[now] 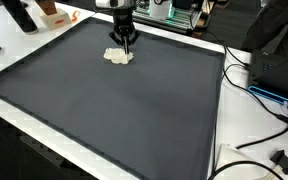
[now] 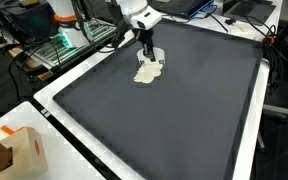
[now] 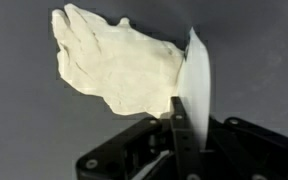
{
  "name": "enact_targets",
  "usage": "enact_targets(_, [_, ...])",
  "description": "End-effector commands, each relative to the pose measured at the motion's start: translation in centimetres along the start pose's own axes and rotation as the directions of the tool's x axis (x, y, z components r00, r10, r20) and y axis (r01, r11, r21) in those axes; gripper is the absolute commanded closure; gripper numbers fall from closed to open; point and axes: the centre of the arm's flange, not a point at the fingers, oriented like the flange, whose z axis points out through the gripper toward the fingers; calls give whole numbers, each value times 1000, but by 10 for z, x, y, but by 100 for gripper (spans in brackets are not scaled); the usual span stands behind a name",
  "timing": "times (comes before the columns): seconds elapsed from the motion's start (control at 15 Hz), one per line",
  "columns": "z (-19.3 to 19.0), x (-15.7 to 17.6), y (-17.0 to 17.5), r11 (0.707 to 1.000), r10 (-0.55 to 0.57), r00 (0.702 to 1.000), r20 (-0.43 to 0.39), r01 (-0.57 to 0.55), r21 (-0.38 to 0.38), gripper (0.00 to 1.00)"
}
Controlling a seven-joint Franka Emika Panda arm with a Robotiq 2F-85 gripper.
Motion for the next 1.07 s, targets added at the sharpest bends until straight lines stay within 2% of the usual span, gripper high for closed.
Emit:
enact_targets(0.0, [24,10,13,997,76,995,60,-74,-27,99])
enact_targets(0.33, [25,2,13,968,239,962,130,-227,-104,99])
enact_targets(0.53, [23,-6,3,971,232,959,164,-218,-102,99])
enact_targets(1.0, [20,-47,2,980,193,970,150,-184,-70,99])
